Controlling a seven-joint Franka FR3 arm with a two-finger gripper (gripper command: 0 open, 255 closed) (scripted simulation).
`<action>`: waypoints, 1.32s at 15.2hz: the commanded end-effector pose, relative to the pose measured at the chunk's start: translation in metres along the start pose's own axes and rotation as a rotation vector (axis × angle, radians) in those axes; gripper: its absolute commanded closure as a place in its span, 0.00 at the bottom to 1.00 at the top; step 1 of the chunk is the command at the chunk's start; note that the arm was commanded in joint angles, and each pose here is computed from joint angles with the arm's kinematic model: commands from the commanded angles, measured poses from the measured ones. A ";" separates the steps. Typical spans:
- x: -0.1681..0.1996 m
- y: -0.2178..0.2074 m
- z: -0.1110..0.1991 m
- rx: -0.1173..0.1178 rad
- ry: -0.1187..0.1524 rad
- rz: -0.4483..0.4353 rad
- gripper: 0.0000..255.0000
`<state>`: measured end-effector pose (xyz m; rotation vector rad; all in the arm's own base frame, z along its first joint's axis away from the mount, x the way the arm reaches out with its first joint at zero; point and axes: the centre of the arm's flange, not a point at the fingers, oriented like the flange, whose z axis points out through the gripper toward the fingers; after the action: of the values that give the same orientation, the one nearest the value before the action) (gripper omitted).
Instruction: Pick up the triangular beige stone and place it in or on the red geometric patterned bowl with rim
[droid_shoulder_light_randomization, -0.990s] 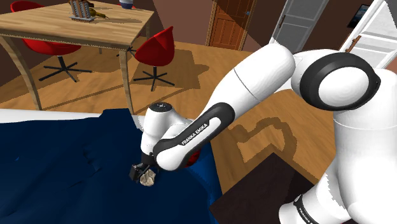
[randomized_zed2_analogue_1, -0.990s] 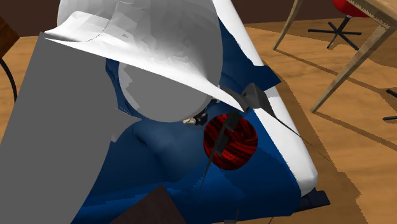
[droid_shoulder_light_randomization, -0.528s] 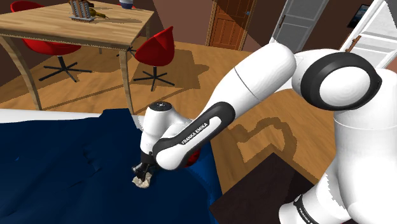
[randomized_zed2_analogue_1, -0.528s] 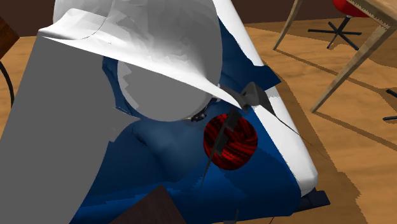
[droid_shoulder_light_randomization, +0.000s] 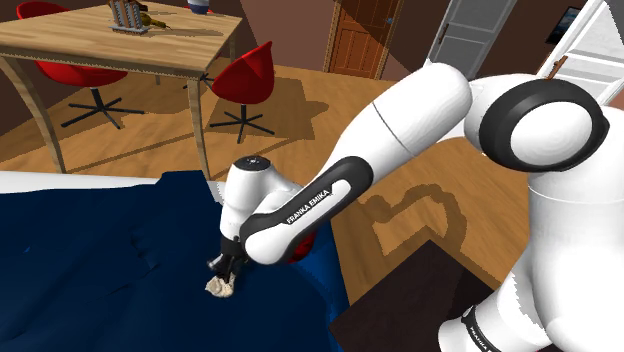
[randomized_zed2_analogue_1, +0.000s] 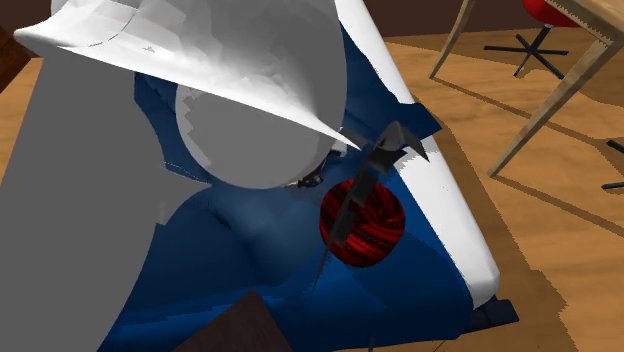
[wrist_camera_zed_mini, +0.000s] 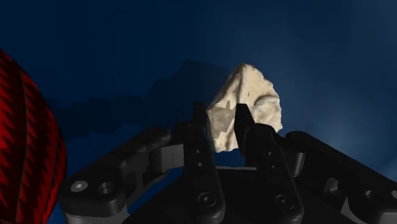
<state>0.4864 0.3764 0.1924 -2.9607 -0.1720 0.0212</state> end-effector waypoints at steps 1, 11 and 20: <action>0.000 0.001 -0.008 -0.003 -0.004 0.002 1.00; 0.056 -0.061 0.012 -0.232 -0.327 -0.130 0.00; 0.047 -0.054 0.039 -0.232 -0.327 -0.130 0.00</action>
<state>0.5265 0.4419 0.1637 -3.1468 -0.4370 0.5021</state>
